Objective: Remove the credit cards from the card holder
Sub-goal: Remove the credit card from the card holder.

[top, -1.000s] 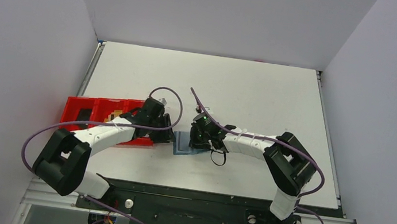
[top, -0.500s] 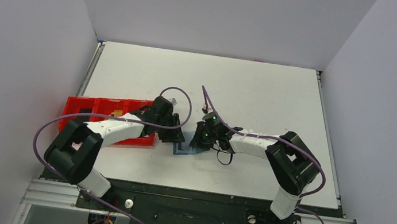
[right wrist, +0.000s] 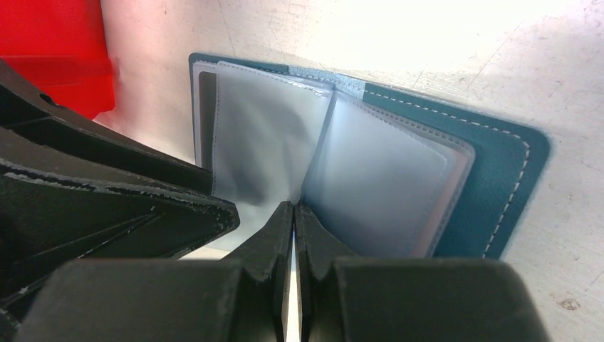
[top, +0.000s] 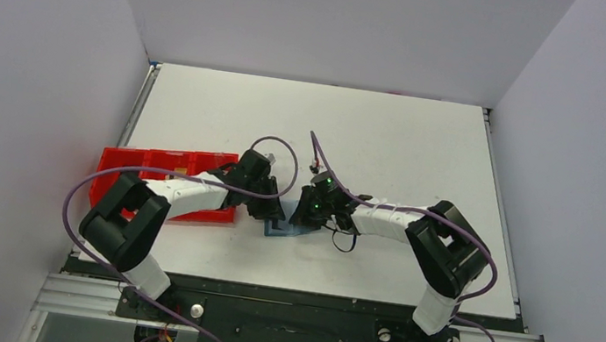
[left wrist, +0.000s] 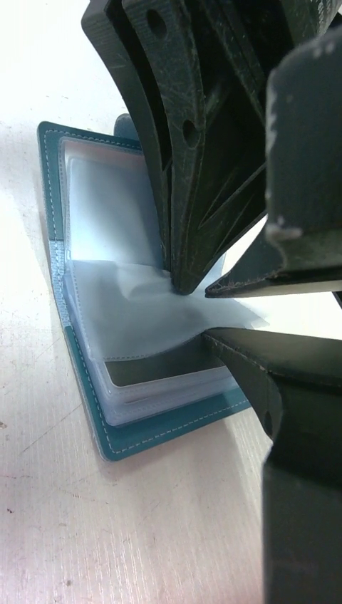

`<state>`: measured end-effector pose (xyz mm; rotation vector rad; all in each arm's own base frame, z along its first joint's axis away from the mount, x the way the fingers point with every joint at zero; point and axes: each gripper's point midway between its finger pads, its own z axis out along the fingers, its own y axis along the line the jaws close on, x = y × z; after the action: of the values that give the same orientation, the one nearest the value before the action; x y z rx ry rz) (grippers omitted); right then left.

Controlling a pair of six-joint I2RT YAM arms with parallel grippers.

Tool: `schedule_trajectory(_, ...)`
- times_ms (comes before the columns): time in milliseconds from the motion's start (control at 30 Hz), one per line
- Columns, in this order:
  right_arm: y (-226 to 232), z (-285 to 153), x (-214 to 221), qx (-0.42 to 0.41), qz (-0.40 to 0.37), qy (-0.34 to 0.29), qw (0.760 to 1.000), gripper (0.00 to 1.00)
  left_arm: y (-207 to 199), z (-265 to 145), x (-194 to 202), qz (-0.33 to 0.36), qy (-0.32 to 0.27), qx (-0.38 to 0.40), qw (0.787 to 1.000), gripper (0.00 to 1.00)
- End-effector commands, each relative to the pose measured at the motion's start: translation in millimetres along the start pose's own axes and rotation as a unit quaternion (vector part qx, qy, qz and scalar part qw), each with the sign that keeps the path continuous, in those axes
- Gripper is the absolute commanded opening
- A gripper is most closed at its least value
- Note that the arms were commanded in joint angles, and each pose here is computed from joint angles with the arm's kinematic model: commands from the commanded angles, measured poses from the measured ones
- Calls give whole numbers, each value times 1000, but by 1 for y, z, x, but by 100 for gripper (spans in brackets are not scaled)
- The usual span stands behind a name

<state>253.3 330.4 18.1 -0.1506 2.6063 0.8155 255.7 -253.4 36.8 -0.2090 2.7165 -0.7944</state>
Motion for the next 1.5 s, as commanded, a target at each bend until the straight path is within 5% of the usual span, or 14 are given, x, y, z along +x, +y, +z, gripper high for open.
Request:
schedule_trajectory(0, -41, 0, 28, 71, 1, 36, 997, 1, -26, 1, -15, 8, -19, 34, 999, 12)
schedule_trajectory(67, -34, -5, 21, 65, -2, 27, 998, 10, -26, -1, -15, 7, -20, 33, 999, 0)
schedule_trajectory(200, -18, -22, 3, 53, -10, 2, 999, 27, -28, -9, -17, 11, -30, 34, 999, 0)
schedule_trajectory(367, 0, -55, -24, 48, -22, -40, 998, 36, -33, -18, -19, 25, -33, 37, 998, 0)
schedule_trajectory(633, 1, -105, -62, 50, -12, -108, 993, 38, -60, -19, -18, 60, -29, 52, 996, 1)
schedule_trajectory(767, -8, -117, -65, 63, -11, -118, 991, 38, -74, -9, -17, 72, -21, 56, 996, 11)
schedule_trajectory(1067, -26, -130, -58, 85, -5, -129, 988, 38, -94, 20, -16, 84, 2, 65, 994, 21)
schedule_trajectory(1467, -30, -132, -53, 87, -1, -128, 988, 38, -97, 30, -16, 90, 4, 61, 994, 21)
